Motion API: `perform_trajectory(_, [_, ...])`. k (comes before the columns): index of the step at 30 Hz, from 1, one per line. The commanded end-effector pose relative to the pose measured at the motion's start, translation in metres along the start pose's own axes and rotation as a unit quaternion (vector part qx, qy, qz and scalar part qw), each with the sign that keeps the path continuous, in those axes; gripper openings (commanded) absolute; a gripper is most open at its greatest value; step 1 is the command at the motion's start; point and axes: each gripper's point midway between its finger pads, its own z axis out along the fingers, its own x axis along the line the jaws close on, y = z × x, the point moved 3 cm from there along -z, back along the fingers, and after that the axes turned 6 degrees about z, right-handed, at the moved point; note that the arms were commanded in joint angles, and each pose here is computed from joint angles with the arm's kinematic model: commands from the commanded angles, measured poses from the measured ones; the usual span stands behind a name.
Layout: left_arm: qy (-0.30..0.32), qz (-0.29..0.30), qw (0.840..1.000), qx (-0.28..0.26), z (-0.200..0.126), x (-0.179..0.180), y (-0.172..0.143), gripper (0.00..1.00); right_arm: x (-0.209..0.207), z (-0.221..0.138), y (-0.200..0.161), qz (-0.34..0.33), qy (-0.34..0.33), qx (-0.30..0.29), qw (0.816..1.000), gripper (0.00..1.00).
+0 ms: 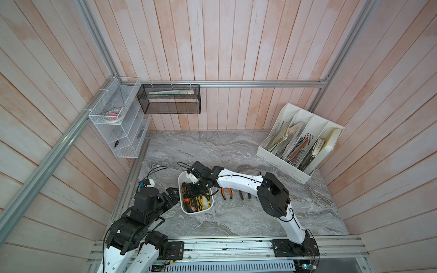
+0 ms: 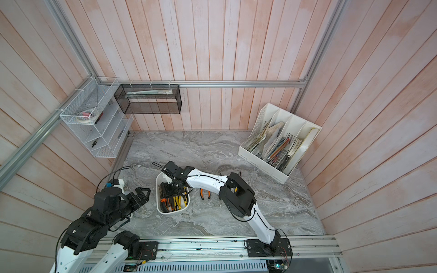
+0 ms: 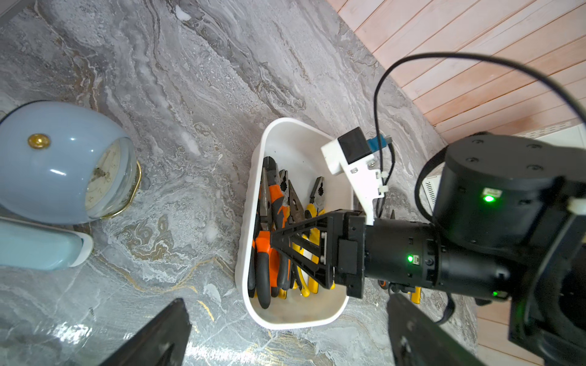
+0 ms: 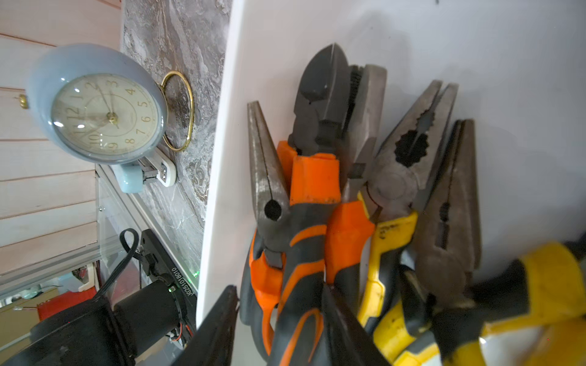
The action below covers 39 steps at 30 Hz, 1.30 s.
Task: Take the pliers out of the storage box
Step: Pick up the pliers from the storage box.
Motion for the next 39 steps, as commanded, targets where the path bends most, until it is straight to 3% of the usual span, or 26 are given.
perform_trajectory(1, [0.009, -0.005, 1.0, 0.012, 0.003, 0.006, -0.008, 1.0, -0.002, 0.012, -0.009, -0.003, -0.007, 0.023, 1.0, 0.4])
perform_trajectory(6, [0.01, -0.008, 1.0, 0.018, 0.005, 0.009, -0.012, 1.0, -0.003, 0.015, -0.009, -0.002, -0.01, 0.025, 1.0, 0.34])
perform_trajectory(15, [0.007, -0.017, 1.0, 0.021, 0.007, 0.014, -0.02, 1.0, -0.011, 0.025, -0.011, -0.005, -0.036, 0.038, 0.999, 0.42])
perform_trajectory(21, [0.007, -0.017, 1.0, 0.019, 0.006, 0.014, -0.02, 1.0, -0.012, 0.025, -0.009, -0.003, -0.042, 0.035, 0.999, 0.33])
perform_trajectory(25, [0.008, -0.017, 1.0, 0.015, 0.005, 0.015, -0.02, 1.0, -0.011, 0.021, -0.006, -0.005, -0.049, 0.024, 0.999, 0.21])
perform_trajectory(34, [-0.003, -0.022, 1.0, -0.007, -0.004, 0.015, -0.015, 1.0, 0.014, -0.027, 0.02, -0.043, -0.035, -0.083, 0.995, 0.03])
perform_trajectory(39, [-0.007, -0.021, 1.0, -0.008, -0.003, 0.012, -0.013, 1.0, 0.013, -0.061, 0.036, -0.039, -0.028, -0.145, 0.988, 0.0])
